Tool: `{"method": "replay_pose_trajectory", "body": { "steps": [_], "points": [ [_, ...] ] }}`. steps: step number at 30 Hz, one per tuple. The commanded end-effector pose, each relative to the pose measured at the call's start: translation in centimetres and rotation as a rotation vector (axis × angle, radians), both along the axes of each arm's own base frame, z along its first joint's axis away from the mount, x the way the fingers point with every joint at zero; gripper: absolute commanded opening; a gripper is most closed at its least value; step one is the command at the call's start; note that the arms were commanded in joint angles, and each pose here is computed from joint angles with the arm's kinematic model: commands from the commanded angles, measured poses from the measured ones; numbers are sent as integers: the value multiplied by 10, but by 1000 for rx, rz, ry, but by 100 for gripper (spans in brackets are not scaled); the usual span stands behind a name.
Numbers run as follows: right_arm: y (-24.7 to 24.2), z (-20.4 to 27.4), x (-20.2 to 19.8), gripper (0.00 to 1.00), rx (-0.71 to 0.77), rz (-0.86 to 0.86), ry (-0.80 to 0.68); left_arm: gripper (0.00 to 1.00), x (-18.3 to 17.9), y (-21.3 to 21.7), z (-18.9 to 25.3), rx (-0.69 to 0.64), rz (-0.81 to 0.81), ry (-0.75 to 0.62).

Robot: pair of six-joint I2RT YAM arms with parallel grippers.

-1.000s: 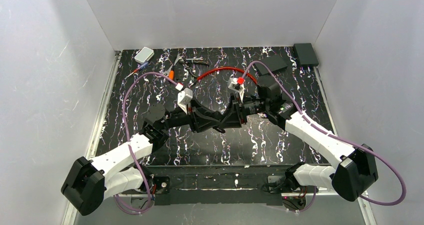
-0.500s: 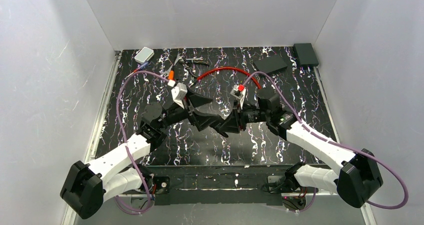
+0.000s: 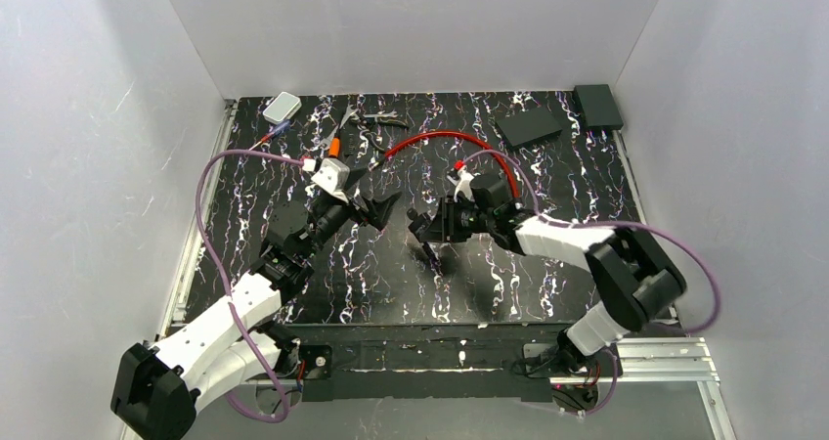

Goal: Unlock with the key

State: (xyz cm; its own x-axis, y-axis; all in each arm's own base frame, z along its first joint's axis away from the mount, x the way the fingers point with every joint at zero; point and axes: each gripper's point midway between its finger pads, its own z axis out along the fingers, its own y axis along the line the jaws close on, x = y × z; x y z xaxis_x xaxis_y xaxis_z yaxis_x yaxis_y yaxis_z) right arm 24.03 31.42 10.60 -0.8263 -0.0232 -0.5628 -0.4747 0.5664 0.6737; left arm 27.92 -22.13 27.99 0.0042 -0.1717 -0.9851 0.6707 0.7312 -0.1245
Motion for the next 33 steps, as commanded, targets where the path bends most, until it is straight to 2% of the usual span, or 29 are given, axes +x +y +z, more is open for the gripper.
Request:
{"method": "replay_pose_trajectory", "body": {
  "steps": [1,6,9,16,17,19,21,24,27,33],
  "points": [
    [30,50,56,1,203,-69,-71,96,11,15,6,66,92,-50],
    [37,44,94,1,320,-83,-1,95,11,11,0,87,74,-40],
    [41,27,117,1,320,-90,37,95,12,10,-2,92,68,-37],
    [35,-29,156,1,185,-147,130,92,13,9,-4,101,65,-34],
    [32,-34,162,4,166,-162,136,92,13,9,-4,102,65,-32],
    [25,-43,168,14,145,-183,163,92,13,9,-6,104,63,-29],
    [20,-47,172,30,140,-195,173,92,13,8,-6,105,63,-29],
    [11,-48,177,58,118,-205,175,92,14,8,-7,107,65,-27],
    [-1,-48,183,79,73,-229,161,92,14,8,-8,108,63,-24],
    [-36,-40,193,93,-59,-288,124,92,17,9,-8,109,78,-20]
  ]
}}
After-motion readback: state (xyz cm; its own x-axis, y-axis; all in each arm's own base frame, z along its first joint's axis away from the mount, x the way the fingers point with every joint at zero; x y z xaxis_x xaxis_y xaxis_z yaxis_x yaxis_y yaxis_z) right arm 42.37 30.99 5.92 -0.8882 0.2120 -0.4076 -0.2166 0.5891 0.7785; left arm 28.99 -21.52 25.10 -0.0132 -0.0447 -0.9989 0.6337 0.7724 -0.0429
